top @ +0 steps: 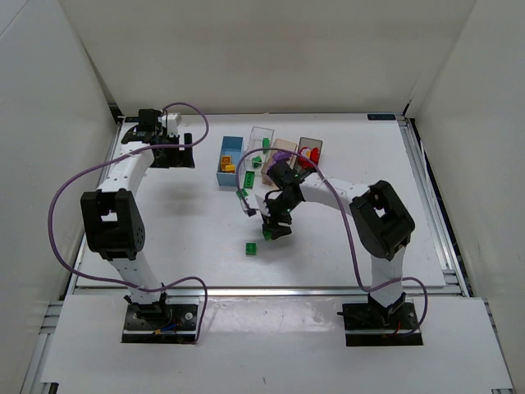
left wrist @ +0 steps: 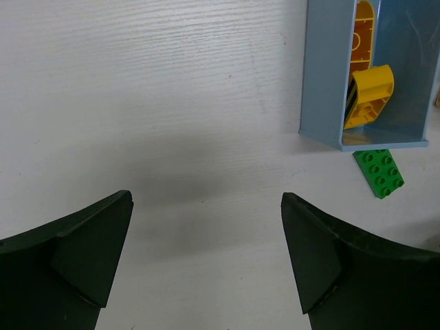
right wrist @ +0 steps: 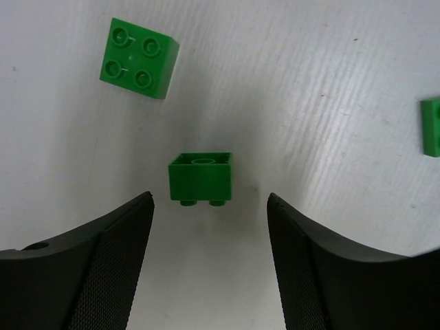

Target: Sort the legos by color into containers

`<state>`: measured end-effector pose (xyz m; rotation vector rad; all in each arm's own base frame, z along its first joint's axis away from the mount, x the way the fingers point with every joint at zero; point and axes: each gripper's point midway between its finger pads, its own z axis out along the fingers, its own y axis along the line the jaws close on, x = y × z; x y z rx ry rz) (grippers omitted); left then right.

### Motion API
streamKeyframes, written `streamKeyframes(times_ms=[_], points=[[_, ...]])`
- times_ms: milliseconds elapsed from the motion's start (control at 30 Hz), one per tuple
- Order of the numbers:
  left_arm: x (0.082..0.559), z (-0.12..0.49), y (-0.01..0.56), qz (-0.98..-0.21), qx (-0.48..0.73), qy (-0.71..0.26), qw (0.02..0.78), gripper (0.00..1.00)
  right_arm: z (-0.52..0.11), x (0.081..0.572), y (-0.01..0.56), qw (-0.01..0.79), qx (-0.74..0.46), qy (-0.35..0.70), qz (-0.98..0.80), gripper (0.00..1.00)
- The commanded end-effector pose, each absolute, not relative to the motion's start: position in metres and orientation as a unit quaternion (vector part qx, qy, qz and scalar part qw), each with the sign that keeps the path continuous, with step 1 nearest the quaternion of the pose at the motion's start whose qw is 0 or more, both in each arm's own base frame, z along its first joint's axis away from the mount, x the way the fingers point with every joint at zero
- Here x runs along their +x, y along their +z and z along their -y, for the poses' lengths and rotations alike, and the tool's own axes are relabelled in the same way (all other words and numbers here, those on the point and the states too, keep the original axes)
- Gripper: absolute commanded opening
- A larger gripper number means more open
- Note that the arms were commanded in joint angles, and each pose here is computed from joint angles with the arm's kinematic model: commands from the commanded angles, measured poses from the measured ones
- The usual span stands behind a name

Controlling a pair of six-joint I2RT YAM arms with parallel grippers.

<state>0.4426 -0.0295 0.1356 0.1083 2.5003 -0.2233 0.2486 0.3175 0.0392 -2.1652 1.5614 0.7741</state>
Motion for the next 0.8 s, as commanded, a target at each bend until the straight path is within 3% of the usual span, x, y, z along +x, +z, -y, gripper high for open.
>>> streamKeyframes(times_ms=[0, 367, 433, 633, 767], points=[[0.443, 0.027, 0.144, -0.942, 0.044, -0.076, 0.324, 0.99, -0.318, 0.235, 0.037, 0.168, -0.769, 0.289, -0.544, 0.71], [0.442, 0.026, 0.138, -0.945, 0.048, -0.070, 0.315, 1.00, -0.336, 0.227, 0.030, 0.167, -0.768, 0.295, -0.544, 0.70], [0.442, 0.026, 0.136, -0.946, 0.049, -0.070, 0.313, 0.99, -0.339, 0.228, 0.029, 0.166, -0.768, 0.294, -0.545, 0.66], [0.444, 0.024, 0.136, -0.946, 0.051, -0.065, 0.314, 0.99, -0.335, 0.230, 0.021, 0.160, -0.772, 0.283, -0.546, 0.31], [0.442, 0.026, 0.135, -0.946, 0.050, -0.071, 0.311, 0.99, -0.333, 0.242, 0.038, 0.185, -0.760, 0.280, -0.556, 0.24]])
